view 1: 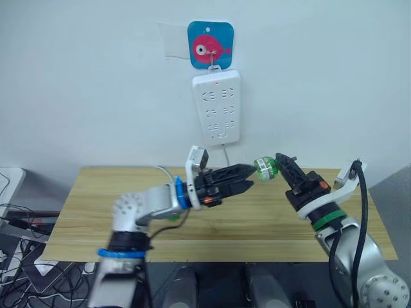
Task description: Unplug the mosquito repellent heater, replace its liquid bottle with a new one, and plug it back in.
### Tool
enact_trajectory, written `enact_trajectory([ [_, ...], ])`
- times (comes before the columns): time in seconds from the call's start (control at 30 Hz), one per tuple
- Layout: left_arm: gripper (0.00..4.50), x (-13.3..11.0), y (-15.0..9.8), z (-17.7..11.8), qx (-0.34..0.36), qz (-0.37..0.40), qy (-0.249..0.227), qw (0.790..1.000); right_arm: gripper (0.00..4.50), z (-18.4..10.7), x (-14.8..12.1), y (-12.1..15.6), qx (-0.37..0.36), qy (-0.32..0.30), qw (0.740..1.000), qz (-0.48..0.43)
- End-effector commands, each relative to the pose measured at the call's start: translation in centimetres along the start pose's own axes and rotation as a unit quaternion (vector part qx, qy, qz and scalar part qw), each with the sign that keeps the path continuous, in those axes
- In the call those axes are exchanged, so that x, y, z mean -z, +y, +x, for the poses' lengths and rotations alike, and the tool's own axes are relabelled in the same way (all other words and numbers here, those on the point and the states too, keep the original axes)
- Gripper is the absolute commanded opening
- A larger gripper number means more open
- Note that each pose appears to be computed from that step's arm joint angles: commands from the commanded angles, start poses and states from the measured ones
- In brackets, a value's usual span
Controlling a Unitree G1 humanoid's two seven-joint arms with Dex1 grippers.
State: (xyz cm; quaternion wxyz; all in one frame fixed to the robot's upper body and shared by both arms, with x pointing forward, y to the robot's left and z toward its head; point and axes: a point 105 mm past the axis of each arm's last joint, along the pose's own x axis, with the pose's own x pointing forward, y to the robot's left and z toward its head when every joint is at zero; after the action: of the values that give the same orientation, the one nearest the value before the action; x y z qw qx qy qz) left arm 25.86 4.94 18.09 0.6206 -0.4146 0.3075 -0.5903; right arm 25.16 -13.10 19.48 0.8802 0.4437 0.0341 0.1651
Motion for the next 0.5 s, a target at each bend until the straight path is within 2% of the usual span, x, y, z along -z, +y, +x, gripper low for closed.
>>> enact_trajectory([
  [0.03, 4.5, 0.9, -1.1, 0.0, -0.034, 0.156, 0.071, 0.985, 0.88, 0.8, -2.4, -1.0, 0.0, -0.018, 0.996, -0.092],
  [0.07, 4.5, 0.7, -0.8, 0.1, -0.051, 0.226, 0.071, 0.97, 0.88, 1.1, -2.6, -1.7, 0.011, -0.02, 0.991, -0.128],
  [0.13, 4.5, -0.3, -0.4, 0.4, -0.064, 0.373, 0.055, 0.924, 0.88, 1.7, -2.6, -2.7, 0.019, -0.016, 0.981, -0.195],
  [0.2, 4.5, -0.9, -0.5, 0.7, -0.048, 0.504, 0.033, 0.862, 0.88, 2.2, -2.3, -4.6, 0.046, -0.014, 0.958, -0.282],
  [0.23, 4.5, -0.8, -0.5, 0.8, -0.037, 0.554, 0.029, 0.831, 0.88, 2.3, -2.1, -5.5, 0.058, -0.017, 0.948, -0.313],
  [0.37, 4.5, -0.1, -0.3, 0.9, -0.01, 0.674, 0.014, 0.738, 0.88, 2.7, -0.9, -8.1, 0.092, -0.021, 0.902, -0.422],
  [0.43, 4.5, 0.4, 0.0, 0.8, -0.003, 0.698, 0.007, 0.716, 0.88, 2.8, 0.0, -9.1, 0.099, -0.024, 0.885, -0.455],
  [0.5, 4.5, 0.6, 0.4, 0.6, -0.003, 0.704, 0.005, 0.71, 0.88, 2.9, 0.8, -10.3, 0.113, -0.03, 0.88, -0.46],
])
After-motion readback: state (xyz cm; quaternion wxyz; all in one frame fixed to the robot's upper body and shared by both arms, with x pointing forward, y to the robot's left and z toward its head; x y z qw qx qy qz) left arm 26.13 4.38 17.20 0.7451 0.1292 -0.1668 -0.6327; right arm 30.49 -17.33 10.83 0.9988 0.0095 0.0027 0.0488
